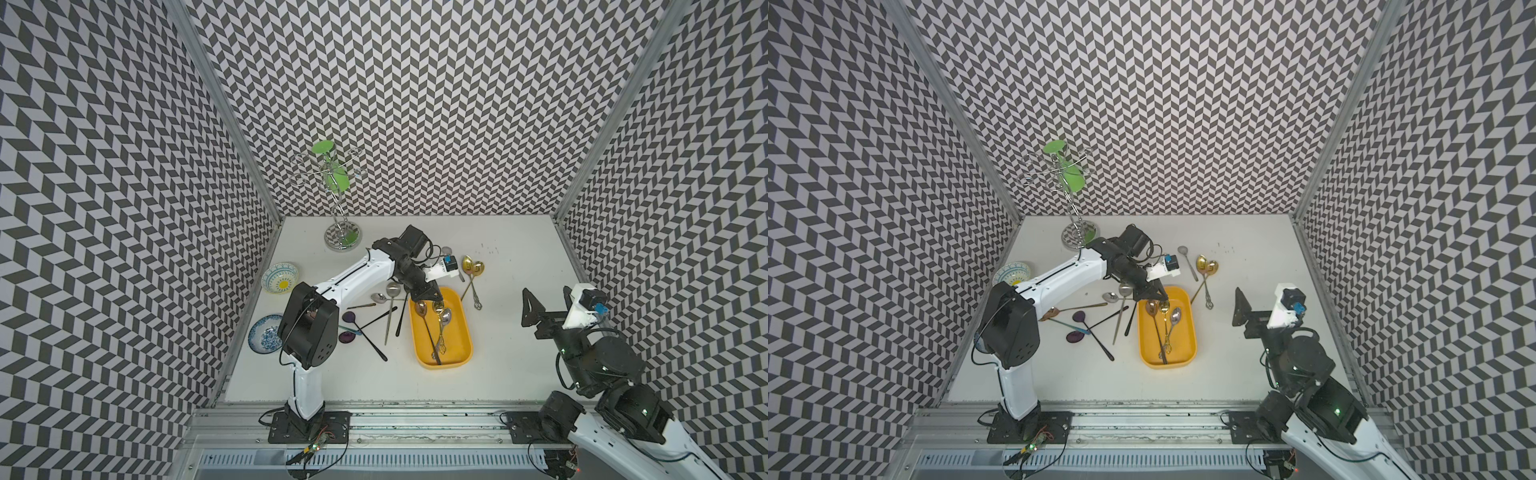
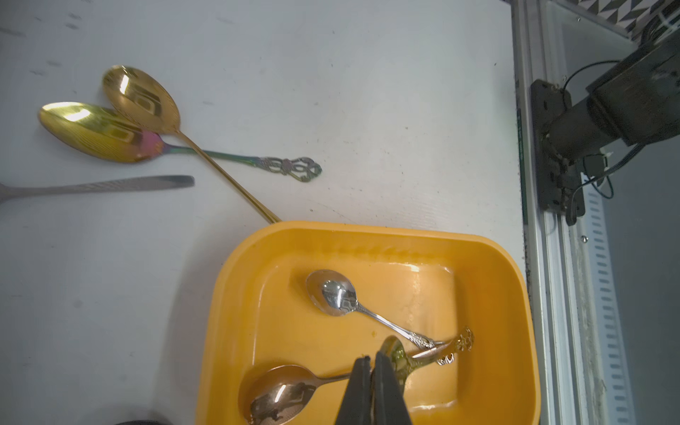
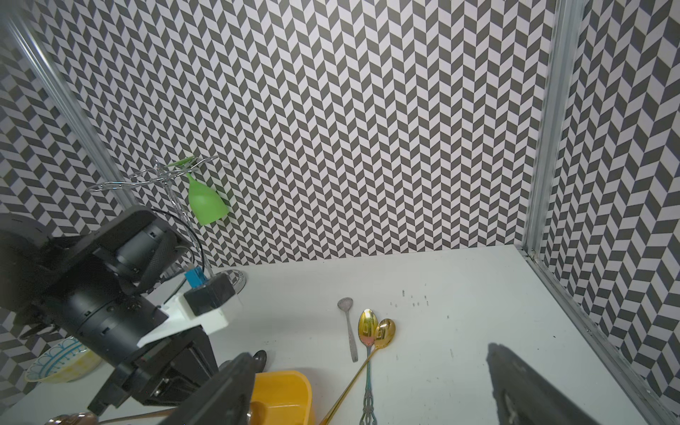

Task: Put the spoon into the storage box
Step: Place the spoon in the storage box.

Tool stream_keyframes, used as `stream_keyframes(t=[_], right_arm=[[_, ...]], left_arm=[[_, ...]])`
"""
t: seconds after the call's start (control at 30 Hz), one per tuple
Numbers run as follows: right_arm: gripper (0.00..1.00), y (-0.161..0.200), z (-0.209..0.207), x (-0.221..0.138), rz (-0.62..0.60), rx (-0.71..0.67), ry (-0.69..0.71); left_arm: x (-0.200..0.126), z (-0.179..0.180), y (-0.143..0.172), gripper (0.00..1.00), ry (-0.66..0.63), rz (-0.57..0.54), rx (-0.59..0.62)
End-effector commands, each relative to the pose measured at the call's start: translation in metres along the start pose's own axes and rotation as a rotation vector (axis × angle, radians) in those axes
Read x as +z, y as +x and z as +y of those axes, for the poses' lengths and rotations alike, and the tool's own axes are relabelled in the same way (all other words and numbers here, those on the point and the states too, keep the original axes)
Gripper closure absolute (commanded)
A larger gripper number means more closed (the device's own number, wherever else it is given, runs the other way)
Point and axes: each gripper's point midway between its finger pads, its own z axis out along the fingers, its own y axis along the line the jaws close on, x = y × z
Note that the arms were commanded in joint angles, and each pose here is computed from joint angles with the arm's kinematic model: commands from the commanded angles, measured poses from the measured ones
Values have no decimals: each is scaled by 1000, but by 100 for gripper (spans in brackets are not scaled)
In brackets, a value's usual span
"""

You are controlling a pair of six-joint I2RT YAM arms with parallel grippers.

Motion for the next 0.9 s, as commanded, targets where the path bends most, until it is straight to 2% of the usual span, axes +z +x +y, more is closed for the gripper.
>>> stream_keyframes(t=[0.0,0.23,0.3,0.5,0.53,0.63,0.73,0.77,0.87], right_arm=[[1,-10,0,-1,-45,25,-4],[1,-10,-1,-2,-48,27,-3],[1,-10,0,-2,-46,23,-10],[1,-10,-1,-2,-48,25,-6],[1,-11,0,-2,-49,25,-9],[1,-11,-2,-2,-51,30,1],[1,-10,-1,-2,-49,24,-7],[1,-10,0,-1,-47,23,-8],[1,-11,-3,-2,-49,28,3]], left_arm=[[-3,2,-8,100,-45,-11,69],[-4,12,-8,100,-99,-5,94],[-4,13,-8,97,-104,-4,98],[-9,12,-10,67,-118,-2,109],[-12,12,-11,57,-132,-9,114],[-22,12,-19,39,-160,-46,115],[-32,10,-23,29,-168,-76,112],[-34,11,-24,23,-173,-82,107],[-44,16,-24,21,-187,-107,75]])
